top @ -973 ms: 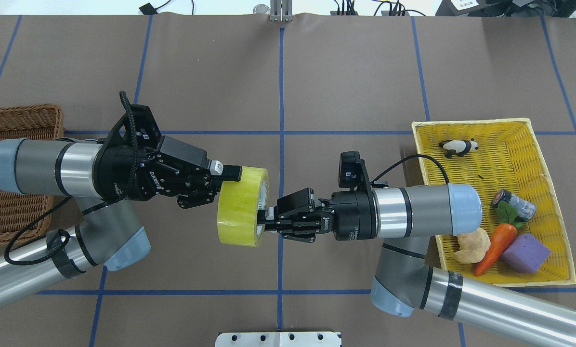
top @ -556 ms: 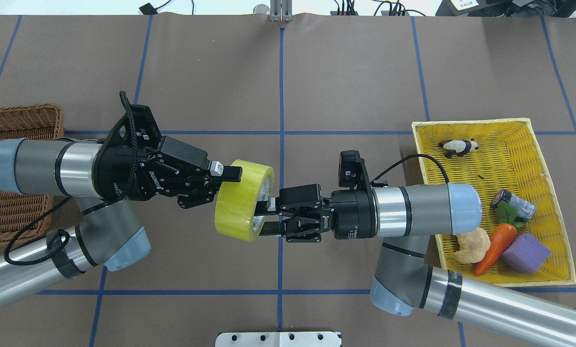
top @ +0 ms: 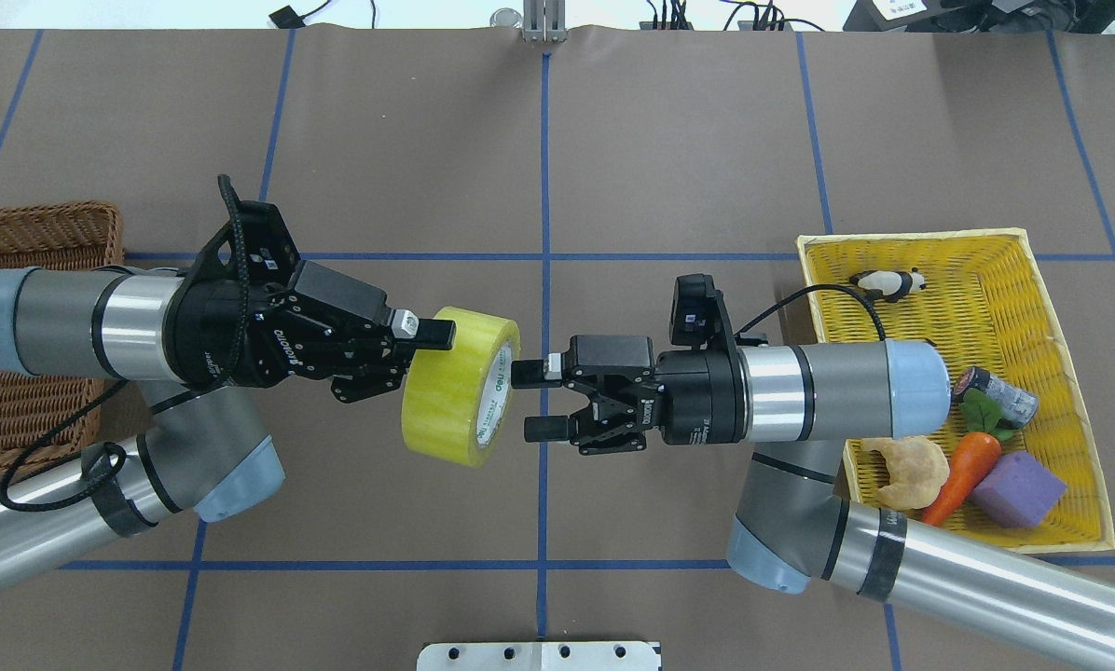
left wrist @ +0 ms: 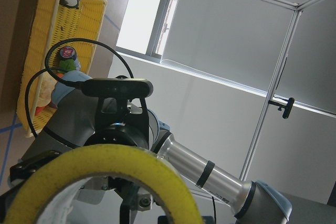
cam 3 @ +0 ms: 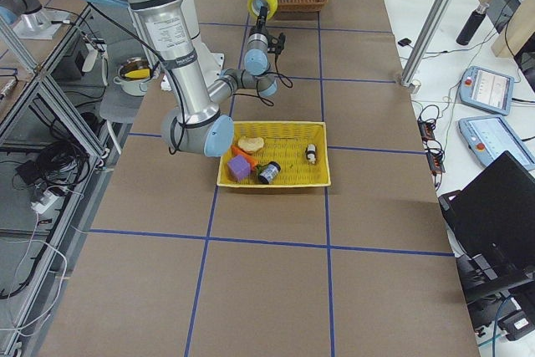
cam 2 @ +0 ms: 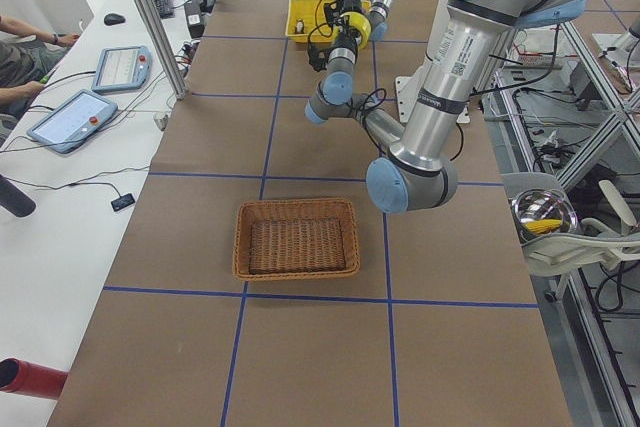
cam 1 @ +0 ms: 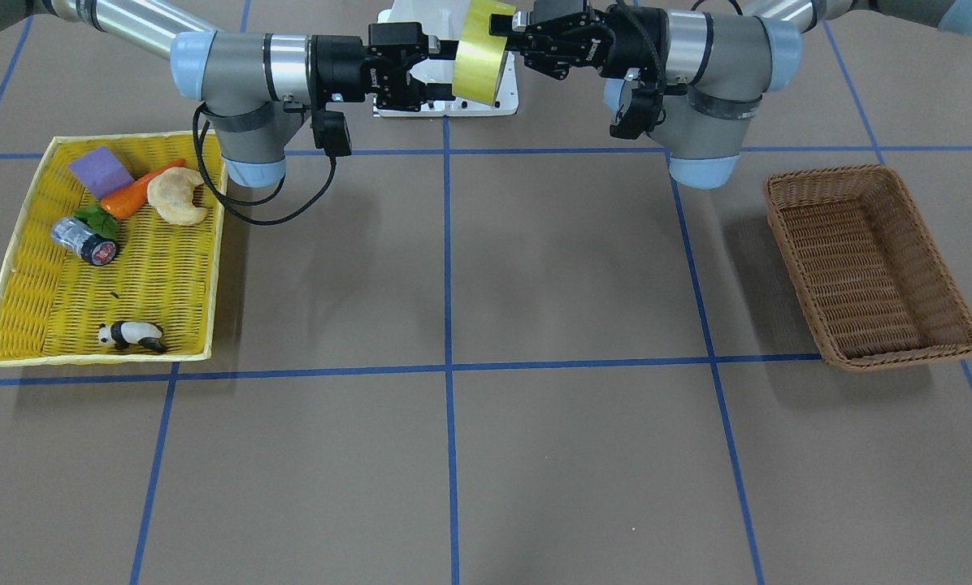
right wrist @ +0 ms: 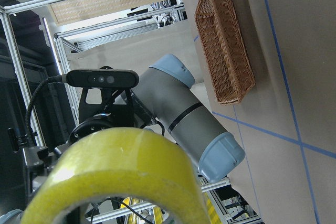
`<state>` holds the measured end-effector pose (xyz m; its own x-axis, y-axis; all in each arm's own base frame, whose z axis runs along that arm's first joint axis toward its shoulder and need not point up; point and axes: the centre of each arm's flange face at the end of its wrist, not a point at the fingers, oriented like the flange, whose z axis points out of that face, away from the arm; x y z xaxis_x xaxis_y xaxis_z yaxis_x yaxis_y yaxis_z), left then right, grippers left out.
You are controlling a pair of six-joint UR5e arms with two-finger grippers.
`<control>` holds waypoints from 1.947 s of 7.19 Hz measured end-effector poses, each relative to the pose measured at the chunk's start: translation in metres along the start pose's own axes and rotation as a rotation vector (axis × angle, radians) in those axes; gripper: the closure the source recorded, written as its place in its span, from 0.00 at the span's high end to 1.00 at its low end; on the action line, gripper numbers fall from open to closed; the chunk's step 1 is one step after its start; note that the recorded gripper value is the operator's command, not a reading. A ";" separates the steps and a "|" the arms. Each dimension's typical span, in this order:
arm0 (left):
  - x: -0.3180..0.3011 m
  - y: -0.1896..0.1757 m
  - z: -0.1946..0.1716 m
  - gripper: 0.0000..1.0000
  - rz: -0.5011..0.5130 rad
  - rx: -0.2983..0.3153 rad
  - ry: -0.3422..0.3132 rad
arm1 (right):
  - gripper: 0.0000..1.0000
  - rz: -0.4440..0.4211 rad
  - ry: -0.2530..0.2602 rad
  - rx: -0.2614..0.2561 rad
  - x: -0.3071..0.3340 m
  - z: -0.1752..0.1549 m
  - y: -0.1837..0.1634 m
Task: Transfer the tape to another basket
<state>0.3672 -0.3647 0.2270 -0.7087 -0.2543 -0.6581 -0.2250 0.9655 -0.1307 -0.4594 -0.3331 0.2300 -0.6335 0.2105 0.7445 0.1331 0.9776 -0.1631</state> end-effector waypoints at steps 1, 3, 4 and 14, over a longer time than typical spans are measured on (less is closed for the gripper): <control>0.004 -0.007 -0.011 0.00 0.015 0.032 0.001 | 1.00 -0.053 0.009 0.025 -0.003 -0.010 -0.011; 0.032 -0.038 -0.059 0.00 0.080 0.155 -0.014 | 1.00 -0.228 0.091 0.096 -0.003 -0.032 -0.035; 0.051 -0.056 -0.089 0.00 0.126 0.229 -0.054 | 1.00 -0.308 0.166 0.138 -0.005 -0.041 -0.049; 0.110 -0.128 -0.343 0.00 0.431 0.692 -0.982 | 1.00 -0.692 1.091 0.280 -0.031 -0.310 -0.133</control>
<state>0.0884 -0.5350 0.4261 0.2199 -0.0528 -0.9741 0.5022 0.8622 0.0666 -0.2212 -0.4684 0.4292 0.4459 -0.3041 0.8418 -0.2124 0.8777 0.4296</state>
